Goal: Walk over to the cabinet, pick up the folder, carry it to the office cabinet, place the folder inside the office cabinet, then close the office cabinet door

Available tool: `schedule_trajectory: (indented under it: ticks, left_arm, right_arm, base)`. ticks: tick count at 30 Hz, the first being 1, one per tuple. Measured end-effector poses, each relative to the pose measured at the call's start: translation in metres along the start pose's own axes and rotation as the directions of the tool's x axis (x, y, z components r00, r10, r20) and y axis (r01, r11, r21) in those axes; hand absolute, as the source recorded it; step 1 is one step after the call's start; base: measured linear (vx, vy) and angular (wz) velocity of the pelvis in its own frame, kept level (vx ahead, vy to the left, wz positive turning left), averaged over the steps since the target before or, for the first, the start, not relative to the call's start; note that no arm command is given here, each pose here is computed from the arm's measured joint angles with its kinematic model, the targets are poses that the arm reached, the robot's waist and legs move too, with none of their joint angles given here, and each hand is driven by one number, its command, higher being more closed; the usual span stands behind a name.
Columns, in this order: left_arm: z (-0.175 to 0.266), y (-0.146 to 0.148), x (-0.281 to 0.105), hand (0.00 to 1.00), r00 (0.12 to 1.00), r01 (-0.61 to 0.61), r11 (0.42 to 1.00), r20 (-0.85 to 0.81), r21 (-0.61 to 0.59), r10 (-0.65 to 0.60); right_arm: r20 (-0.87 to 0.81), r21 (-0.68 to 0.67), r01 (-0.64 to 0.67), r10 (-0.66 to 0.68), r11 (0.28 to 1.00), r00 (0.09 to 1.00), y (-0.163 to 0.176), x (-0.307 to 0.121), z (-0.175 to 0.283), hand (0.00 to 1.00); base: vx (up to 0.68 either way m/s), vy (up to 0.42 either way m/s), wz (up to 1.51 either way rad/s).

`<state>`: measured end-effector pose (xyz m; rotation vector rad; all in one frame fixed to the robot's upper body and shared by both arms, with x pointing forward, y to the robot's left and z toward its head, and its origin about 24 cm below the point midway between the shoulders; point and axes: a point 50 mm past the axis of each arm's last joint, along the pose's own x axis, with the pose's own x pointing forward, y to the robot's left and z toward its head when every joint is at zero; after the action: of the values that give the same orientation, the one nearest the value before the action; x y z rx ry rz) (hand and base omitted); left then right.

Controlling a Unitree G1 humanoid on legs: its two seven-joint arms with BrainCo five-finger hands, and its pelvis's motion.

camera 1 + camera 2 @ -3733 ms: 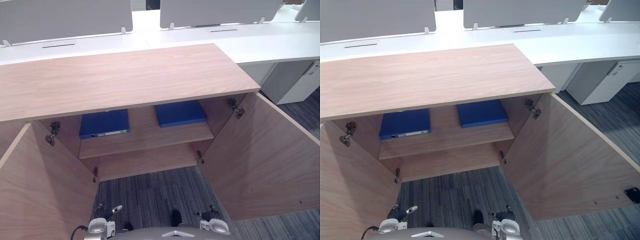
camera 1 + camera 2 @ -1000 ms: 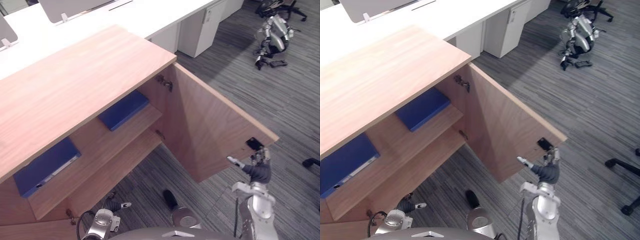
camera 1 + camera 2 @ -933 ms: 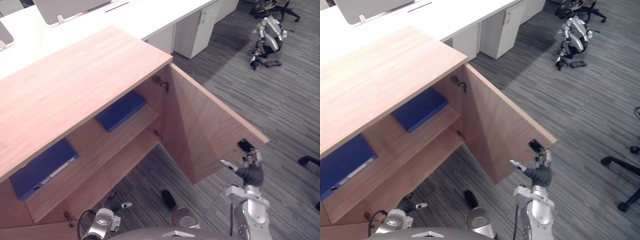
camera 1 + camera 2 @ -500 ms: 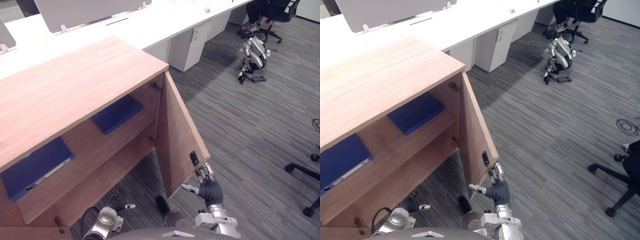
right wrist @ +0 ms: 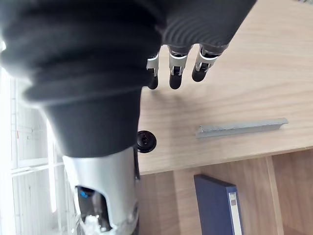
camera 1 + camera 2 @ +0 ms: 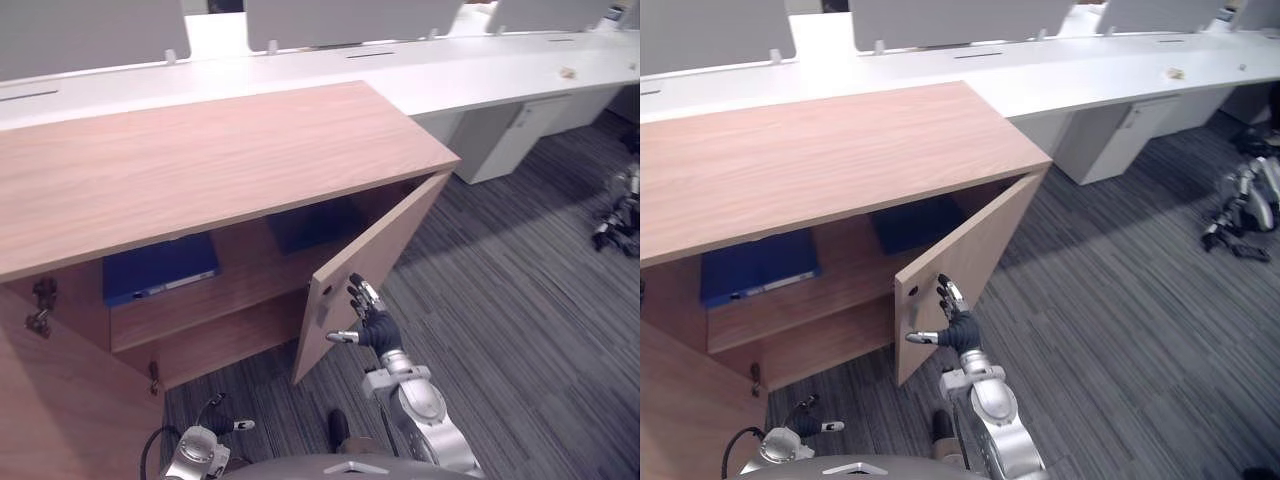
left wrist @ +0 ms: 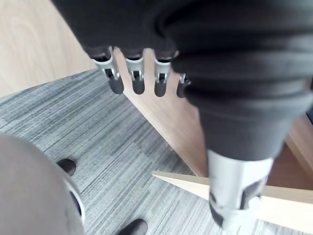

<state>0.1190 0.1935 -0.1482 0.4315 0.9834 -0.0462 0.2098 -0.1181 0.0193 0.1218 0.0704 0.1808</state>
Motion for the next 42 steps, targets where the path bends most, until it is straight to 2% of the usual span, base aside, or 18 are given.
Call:
schedule_trajectory:
  ticks: [11,18,25,29,35,42]
  left_arm:
    - [-0.006,0.011,-0.001,0.0,0.998,-0.054,0.994,-0.022,-0.092,0.053]
    - [-0.009,0.013,-0.001,0.0,0.997,-0.079,0.988,-0.036,-0.134,0.075]
    - [-0.012,0.014,-0.002,0.0,0.996,-0.087,0.984,-0.048,-0.156,0.081]
    - [-0.012,0.013,-0.002,0.0,0.996,-0.087,0.984,-0.05,-0.157,0.08]
    - [-0.012,0.012,-0.003,0.0,0.995,-0.089,0.982,-0.052,-0.169,0.081]
    - [-0.01,0.005,-0.002,0.0,0.996,-0.079,0.98,-0.053,-0.181,0.071]
  right_arm:
    - [-0.044,-0.096,0.238,-0.243,0.966,0.969,-0.066,0.034,-0.004,0.0]
    - [-0.104,-0.159,0.283,-0.301,0.946,0.948,-0.084,0.047,-0.013,0.0]
    - [-0.181,-0.176,0.304,-0.334,0.936,0.925,-0.091,0.041,-0.031,0.0]
    - [-0.204,-0.17,0.331,-0.362,0.928,0.91,-0.092,0.032,-0.039,0.0]
    - [-0.34,-0.149,0.368,-0.397,0.918,0.853,-0.083,-0.008,-0.079,0.0]
    - [-0.58,-0.224,0.355,-0.417,0.908,0.7,-0.078,-0.058,-0.134,0.0]
  base:
    - [0.03,-0.031,0.4]
    - [-0.06,-0.048,0.23]
    - [-0.06,-0.033,0.13]
    - [-0.01,-0.01,0.06]
    - [0.04,-0.002,0.08]
    - [-0.01,-0.003,-0.01]
